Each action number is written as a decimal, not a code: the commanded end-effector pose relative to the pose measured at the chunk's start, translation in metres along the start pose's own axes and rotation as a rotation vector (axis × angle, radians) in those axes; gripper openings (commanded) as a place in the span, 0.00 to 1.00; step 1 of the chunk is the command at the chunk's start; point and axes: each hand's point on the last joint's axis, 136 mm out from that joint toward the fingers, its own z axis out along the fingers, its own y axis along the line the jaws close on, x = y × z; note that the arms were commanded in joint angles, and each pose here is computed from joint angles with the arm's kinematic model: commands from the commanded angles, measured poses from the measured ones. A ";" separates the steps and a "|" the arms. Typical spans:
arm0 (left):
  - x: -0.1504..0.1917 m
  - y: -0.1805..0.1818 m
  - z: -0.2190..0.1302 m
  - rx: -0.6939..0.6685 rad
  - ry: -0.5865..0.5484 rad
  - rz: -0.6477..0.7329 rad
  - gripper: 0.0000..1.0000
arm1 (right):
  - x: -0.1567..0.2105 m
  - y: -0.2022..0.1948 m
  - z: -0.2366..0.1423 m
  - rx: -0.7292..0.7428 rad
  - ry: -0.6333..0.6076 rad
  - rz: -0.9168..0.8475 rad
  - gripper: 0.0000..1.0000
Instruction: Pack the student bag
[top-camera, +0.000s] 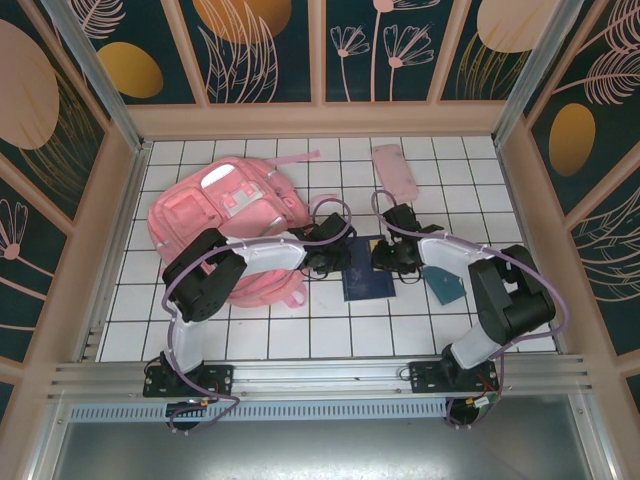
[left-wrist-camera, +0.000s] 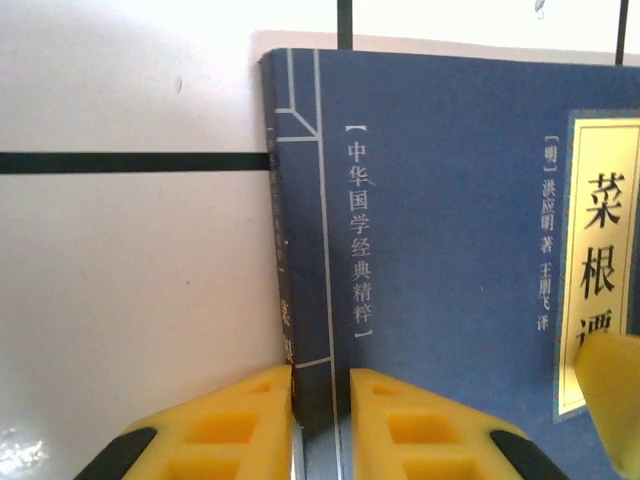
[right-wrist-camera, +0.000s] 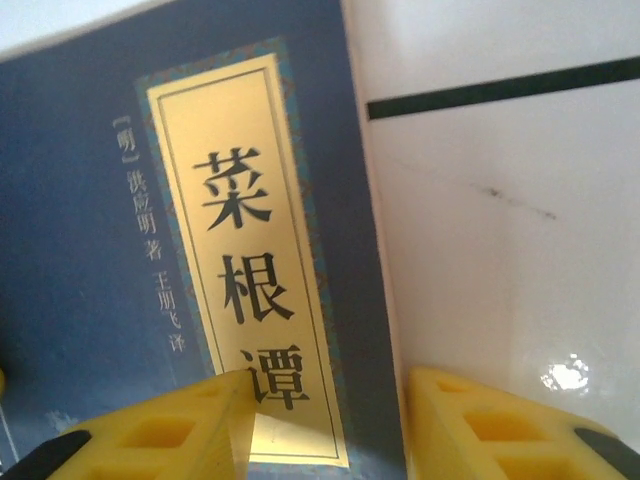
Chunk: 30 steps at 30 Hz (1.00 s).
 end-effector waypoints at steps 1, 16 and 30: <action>0.007 0.000 0.011 -0.005 0.033 0.019 0.19 | 0.005 0.015 -0.009 0.001 0.021 -0.066 0.39; -0.003 -0.009 -0.004 0.017 0.000 0.038 0.25 | -0.017 0.024 -0.050 0.054 -0.092 -0.061 0.05; -0.068 -0.050 -0.120 0.337 -0.174 0.047 0.80 | -0.058 0.060 -0.140 -0.372 -0.275 -0.041 0.00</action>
